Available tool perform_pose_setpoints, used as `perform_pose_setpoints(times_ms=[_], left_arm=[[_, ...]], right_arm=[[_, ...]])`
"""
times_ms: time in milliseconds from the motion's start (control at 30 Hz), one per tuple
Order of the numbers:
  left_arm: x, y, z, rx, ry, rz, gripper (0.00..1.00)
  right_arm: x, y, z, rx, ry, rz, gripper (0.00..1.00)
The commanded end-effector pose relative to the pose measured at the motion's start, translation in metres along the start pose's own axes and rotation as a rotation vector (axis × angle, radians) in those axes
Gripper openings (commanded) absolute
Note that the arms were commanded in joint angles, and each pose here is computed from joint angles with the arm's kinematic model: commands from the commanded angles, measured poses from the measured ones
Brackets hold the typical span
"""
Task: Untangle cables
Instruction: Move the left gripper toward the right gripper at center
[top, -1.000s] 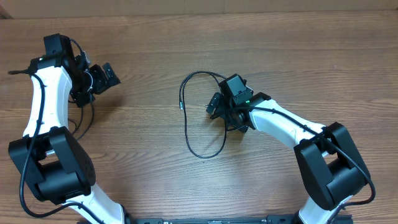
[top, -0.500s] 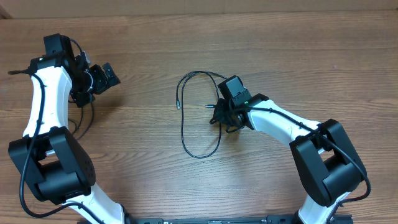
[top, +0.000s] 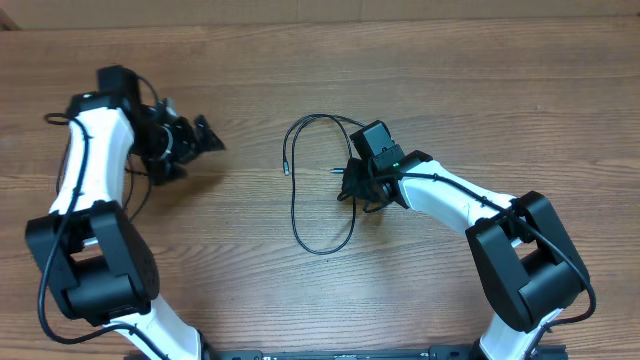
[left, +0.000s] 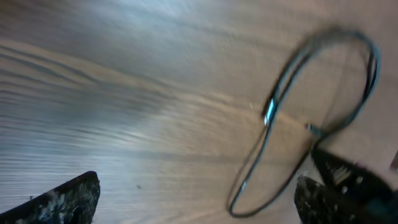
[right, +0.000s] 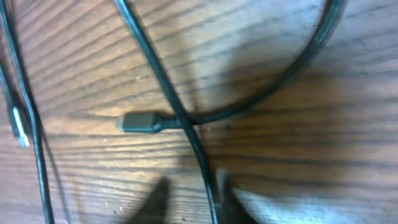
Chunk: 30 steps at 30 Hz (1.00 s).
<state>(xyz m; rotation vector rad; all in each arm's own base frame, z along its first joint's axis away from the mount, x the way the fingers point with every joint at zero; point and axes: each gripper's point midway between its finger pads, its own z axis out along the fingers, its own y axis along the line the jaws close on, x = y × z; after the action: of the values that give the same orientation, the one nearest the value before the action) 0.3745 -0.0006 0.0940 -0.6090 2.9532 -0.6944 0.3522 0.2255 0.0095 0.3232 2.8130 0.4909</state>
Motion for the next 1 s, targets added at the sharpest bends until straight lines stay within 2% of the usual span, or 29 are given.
perform_pose_setpoints(times_ms=[0,67,133,167,200,233,267,300,367,433,500,600,667,800,867,967], left_arm=[[0.025,-0.017,0.022,0.035,0.092,0.085,0.99],[0.034,-0.024,0.031,0.029,0.118,0.11,0.99],[0.04,-0.029,0.036,0.019,0.13,0.135,1.0],[0.041,-0.032,0.038,0.013,0.13,0.147,0.99],[0.041,-0.035,0.04,0.015,0.129,0.161,1.0],[0.04,-0.039,0.041,0.019,0.12,0.176,0.93],[0.036,-0.049,0.046,0.029,0.094,0.175,0.55],[0.037,-0.053,0.048,0.03,0.092,0.168,0.4],[0.042,-0.062,0.055,0.029,0.101,0.187,0.35],[0.049,-0.066,0.062,0.003,0.106,0.22,0.36],[0.056,-0.065,0.071,-0.046,0.109,0.255,0.42],[0.068,-0.065,0.084,-0.097,0.122,0.302,0.5],[0.075,-0.066,0.09,-0.118,0.133,0.324,0.51],[0.081,-0.069,0.094,-0.15,0.134,0.358,0.5],[0.082,-0.072,0.096,-0.148,0.131,0.363,0.51],[0.082,-0.074,0.097,-0.146,0.128,0.366,0.58]], right_arm=[[-0.003,-0.004,0.003,0.005,-0.012,-0.003,0.54],[-0.008,-0.005,0.003,0.013,-0.035,-0.001,0.59],[-0.013,-0.005,0.003,0.015,-0.058,-0.003,0.71],[-0.015,-0.003,0.003,0.009,-0.065,-0.004,0.84],[-0.018,0.0,0.003,-0.003,-0.077,-0.005,0.93],[-0.02,0.001,0.003,-0.009,-0.086,-0.006,0.98],[-0.026,0.002,0.003,-0.007,-0.116,-0.007,0.99],[-0.029,0.001,0.004,-0.001,-0.132,-0.008,0.99],[-0.031,0.002,0.008,-0.003,-0.144,-0.009,0.98],[-0.032,0.003,0.012,-0.009,-0.145,-0.009,0.93],[-0.032,0.002,0.016,-0.01,-0.147,-0.009,0.88],[-0.033,0.002,0.02,-0.01,-0.148,-0.01,0.73],[-0.033,0.001,0.021,-0.009,-0.149,-0.009,0.57],[-0.032,0.0,0.021,-0.003,-0.146,-0.008,0.17],[-0.031,-0.002,0.021,0.002,-0.142,-0.006,0.04],[-0.028,-0.005,0.021,0.016,-0.128,-0.005,0.04]])
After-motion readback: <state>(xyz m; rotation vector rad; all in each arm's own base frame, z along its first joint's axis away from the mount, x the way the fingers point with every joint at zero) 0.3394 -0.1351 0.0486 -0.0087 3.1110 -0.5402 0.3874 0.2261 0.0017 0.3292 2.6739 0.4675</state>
